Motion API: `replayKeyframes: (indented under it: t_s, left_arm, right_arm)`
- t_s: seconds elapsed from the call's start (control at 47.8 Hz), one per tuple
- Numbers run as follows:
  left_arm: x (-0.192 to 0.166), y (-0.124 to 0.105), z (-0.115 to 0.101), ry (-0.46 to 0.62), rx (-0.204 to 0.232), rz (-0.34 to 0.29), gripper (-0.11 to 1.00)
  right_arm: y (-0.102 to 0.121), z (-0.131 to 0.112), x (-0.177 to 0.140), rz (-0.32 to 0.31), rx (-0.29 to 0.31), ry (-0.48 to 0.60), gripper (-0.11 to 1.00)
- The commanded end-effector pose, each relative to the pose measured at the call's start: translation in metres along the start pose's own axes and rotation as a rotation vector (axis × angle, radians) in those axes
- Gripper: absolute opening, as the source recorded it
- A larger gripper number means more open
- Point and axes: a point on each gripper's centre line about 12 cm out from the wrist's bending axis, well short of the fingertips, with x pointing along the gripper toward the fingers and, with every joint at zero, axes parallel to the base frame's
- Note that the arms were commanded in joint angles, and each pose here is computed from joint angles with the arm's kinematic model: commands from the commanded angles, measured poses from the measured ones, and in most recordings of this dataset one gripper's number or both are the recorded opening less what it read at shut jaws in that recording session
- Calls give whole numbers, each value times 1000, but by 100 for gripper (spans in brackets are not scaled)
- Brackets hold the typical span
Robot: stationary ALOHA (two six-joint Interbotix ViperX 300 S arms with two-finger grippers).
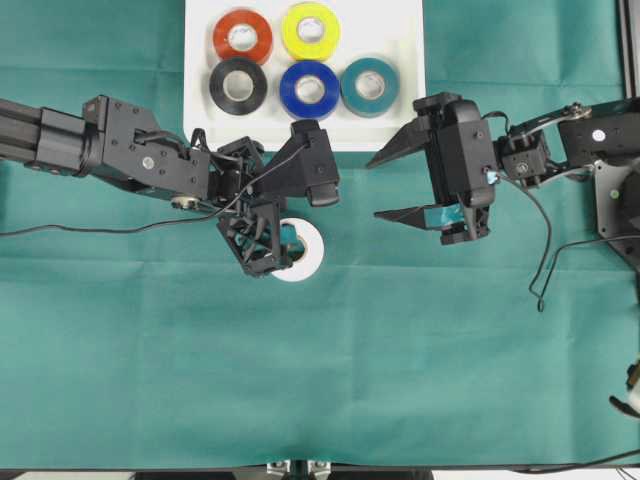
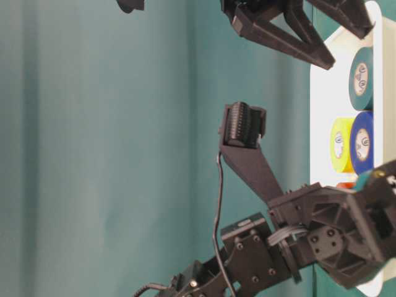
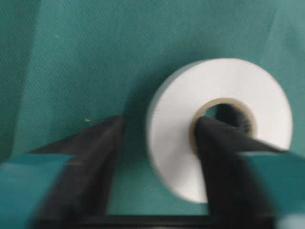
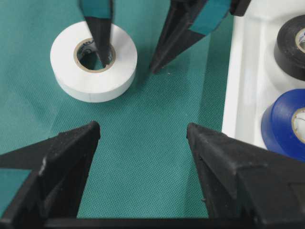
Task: Put the tape alternately from left to right into the white case.
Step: 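Lower the left gripper onto the white tape roll and grip it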
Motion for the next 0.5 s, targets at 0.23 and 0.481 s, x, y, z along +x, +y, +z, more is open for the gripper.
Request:
replayKeyframes:
  t_s: [0.23,0.481]
  left_arm:
    - [-10,-3,14,-44,-3,-13,-3]
    - [-24,-10,19,-73,9,-28,-3]
  right_arm:
    - [1,9,-3,5,-7,-33,80]
    - [1,8,-3,5,-6,-32,80]
